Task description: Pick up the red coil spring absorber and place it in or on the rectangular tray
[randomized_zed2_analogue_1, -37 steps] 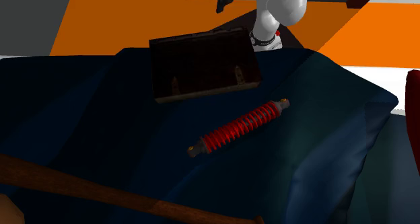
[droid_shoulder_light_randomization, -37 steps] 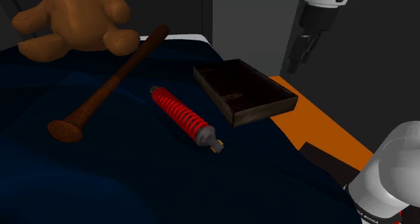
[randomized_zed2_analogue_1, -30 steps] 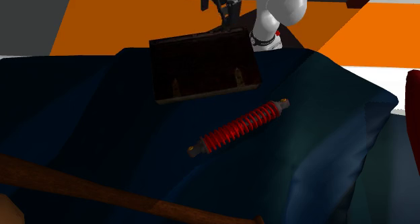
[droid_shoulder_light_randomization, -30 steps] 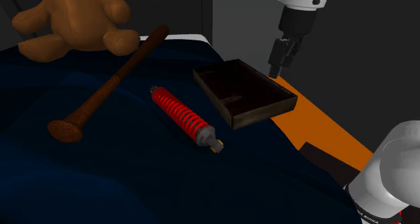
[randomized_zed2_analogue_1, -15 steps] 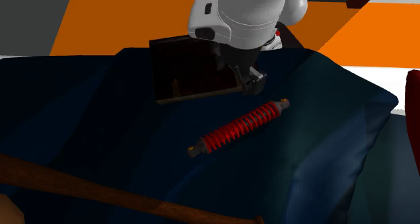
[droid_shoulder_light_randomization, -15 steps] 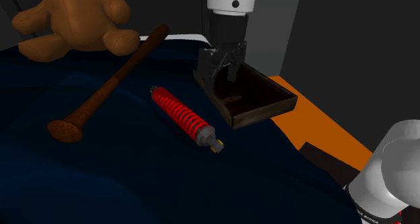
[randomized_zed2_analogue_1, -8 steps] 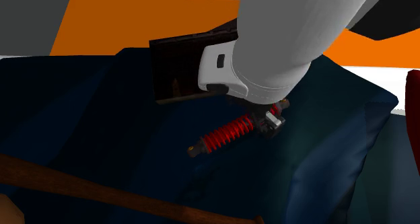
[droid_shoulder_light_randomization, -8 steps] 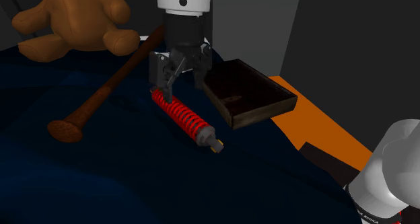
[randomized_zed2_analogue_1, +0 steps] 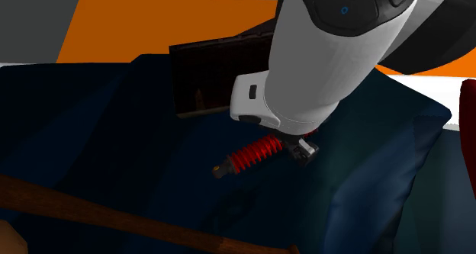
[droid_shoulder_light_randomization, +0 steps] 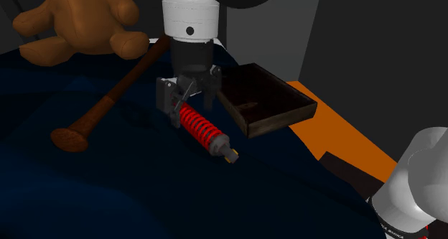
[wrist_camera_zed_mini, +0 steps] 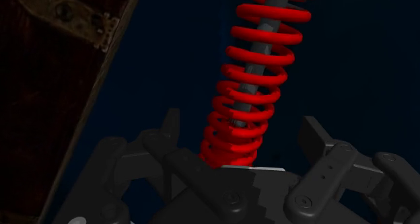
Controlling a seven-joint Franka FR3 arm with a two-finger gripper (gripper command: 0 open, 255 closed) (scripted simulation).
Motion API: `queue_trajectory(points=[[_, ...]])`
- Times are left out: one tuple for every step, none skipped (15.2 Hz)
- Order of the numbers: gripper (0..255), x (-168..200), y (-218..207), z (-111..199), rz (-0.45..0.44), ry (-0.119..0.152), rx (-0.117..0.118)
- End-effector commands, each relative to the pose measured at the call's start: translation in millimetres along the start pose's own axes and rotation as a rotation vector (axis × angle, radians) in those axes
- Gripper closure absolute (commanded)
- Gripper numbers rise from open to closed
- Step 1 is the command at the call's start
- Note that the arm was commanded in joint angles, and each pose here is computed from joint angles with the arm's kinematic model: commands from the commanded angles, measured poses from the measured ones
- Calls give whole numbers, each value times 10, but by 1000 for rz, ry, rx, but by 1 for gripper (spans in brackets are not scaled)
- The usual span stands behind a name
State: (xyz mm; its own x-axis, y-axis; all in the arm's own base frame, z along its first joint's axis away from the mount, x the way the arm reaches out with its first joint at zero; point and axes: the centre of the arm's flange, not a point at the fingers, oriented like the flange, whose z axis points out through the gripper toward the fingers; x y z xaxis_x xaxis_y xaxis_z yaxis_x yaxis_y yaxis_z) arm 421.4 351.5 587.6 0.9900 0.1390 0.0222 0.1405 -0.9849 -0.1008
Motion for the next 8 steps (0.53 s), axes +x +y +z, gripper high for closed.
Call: queue_trajectory(points=[[0,6,1,43,0,0,0],[0,6,1,43,0,0,0],[0,6,1,43,0,0,0],[0,6,1,43,0,0,0],[0,6,1,43,0,0,0],[0,6,1,43,0,0,0],[0,6,1,43,0,0,0],[255,6,1,43,0,0,0]])
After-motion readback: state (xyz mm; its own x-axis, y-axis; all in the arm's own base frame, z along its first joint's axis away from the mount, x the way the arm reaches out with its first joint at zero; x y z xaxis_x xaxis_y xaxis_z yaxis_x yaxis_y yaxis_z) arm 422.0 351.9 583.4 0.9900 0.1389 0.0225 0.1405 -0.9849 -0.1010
